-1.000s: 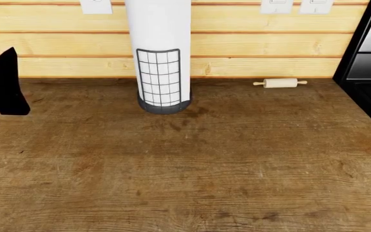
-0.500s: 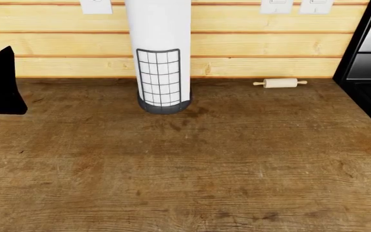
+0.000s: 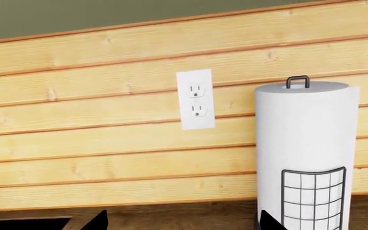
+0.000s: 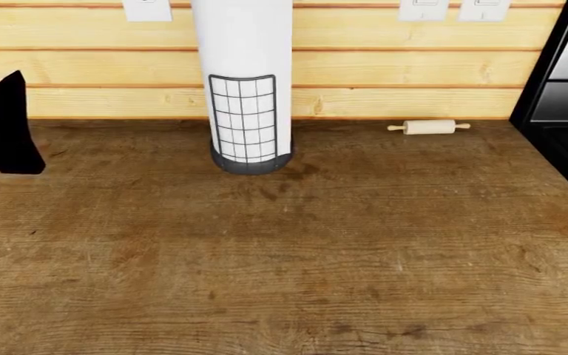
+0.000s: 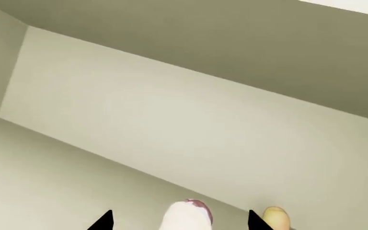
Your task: Pick the ice cream from the counter and place it in the cabinet.
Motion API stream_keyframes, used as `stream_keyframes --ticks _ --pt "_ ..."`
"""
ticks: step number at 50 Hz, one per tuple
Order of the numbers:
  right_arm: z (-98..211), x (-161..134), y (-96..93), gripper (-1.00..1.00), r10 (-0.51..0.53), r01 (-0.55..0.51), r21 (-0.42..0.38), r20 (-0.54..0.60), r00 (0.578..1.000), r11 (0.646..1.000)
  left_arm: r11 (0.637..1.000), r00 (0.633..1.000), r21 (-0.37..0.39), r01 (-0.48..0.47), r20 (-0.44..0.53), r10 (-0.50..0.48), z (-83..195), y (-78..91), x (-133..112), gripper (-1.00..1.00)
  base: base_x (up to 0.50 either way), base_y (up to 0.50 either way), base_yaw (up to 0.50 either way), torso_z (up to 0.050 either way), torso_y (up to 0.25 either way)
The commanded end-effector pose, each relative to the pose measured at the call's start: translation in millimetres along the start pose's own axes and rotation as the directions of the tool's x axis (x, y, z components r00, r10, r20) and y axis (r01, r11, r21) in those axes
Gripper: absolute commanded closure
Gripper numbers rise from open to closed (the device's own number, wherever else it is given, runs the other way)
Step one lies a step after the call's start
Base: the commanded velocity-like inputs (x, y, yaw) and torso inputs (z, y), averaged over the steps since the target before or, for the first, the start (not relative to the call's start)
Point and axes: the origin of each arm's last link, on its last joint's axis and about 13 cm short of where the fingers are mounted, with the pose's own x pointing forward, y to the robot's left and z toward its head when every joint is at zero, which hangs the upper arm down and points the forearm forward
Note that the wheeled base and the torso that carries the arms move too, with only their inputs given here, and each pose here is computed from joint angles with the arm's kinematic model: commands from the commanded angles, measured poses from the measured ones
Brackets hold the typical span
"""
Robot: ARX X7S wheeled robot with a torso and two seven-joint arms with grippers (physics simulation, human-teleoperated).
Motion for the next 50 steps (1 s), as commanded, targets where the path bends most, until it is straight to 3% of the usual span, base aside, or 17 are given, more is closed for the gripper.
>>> stream_keyframes --ticks 1,28,50 --pt "-4 -19 4.0 -1.00 -0.003 0.004 -0.015 0.012 1.000 1.000 1.000 1.000 -0.001 0.004 0.000 -0.004 0 -0.9 1 -1.00 0.00 0.00 0.00 0.000 0.000" --pt "-8 -53 16.1 -1.00 0.038 -0.037 -0.013 0.071 0.997 0.999 1.000 1.000 -0.006 0.007 -0.003 -0.007 0 -2.0 4 -1.00 0.00 0.00 0.00 0.000 0.000" --pt "-41 -66 26.3 -1.00 0.055 -0.055 -0.007 0.075 0.996 0.998 1.000 1.000 -0.011 0.008 -0.009 -0.008 -3 -2.9 5 -1.00 0.00 0.00 0.00 0.000 0.000"
